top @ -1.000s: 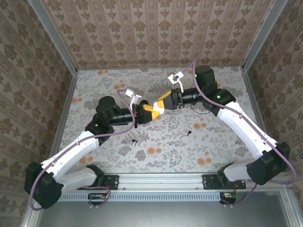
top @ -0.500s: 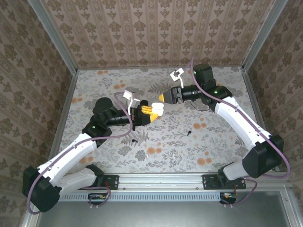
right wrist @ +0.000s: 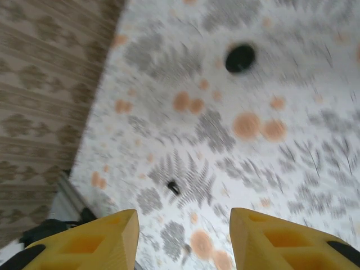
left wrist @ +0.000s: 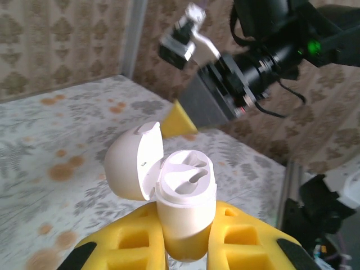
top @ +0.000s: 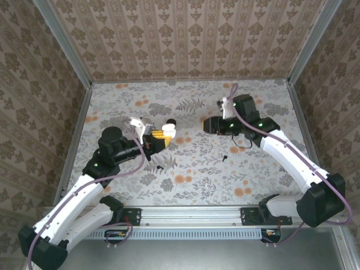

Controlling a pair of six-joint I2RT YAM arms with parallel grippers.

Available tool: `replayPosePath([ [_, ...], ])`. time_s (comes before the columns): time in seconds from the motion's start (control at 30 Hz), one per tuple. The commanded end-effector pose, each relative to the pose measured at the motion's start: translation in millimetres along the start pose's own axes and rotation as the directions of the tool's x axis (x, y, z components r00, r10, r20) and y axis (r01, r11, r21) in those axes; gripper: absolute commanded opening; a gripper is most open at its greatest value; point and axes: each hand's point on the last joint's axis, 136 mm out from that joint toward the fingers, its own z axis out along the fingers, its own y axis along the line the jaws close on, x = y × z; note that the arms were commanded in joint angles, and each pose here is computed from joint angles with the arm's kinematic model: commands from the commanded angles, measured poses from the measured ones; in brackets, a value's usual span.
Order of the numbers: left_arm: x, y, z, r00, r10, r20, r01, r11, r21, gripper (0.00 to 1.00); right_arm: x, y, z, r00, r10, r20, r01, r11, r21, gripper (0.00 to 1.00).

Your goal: Insert the wireless bluetooth earbuds into the charging case

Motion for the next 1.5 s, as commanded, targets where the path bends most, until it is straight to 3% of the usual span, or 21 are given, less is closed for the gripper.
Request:
replayPosePath([
  [0.0, 17.4, 21.9, -19.1, 0.998, 0.029, -0.055, -0.038, 0.985, -0.170, 0.00, 45.9, -21.9, 18.1, 0.995, 0.080, -0.061, -0.067, 0.981, 0.184, 0.47],
  [0.23, 22.9, 23.9, -46.7, 0.994, 0.081, -0.072, -0.097, 0.962, -0.255, 0.00, 138.9, -4.9, 77.8, 0.956, 0.137, -0.260, -0.068, 0.964, 0.257, 0.46],
  [0.5, 28.3, 18.0, -64.0, 0.996, 0.073, -0.048, -0.084, 0.957, -0.276, 0.00, 184.4, 19.2, 108.4, 0.906, 0.096, -0.413, 0.065, 0.931, 0.360, 0.43],
  [0.67, 34.8, 14.0, -76.7, 0.998, 0.060, -0.024, -0.064, 0.954, -0.291, 0.00, 198.7, 30.7, 121.0, 0.877, 0.078, -0.475, 0.127, 0.915, 0.383, 0.37],
  [0.9, 39.8, 6.5, -86.4, 0.998, 0.062, 0.015, -0.055, 0.959, -0.278, 0.00, 213.4, 35.9, 132.3, 0.816, 0.053, -0.575, 0.245, 0.871, 0.427, 0.39],
  [1.47, 38.0, -0.6, -95.6, 0.997, 0.083, 0.011, -0.077, 0.958, -0.277, 0.00, 227.9, 34.6, 158.7, 0.766, 0.050, -0.641, 0.319, 0.836, 0.447, 0.36],
])
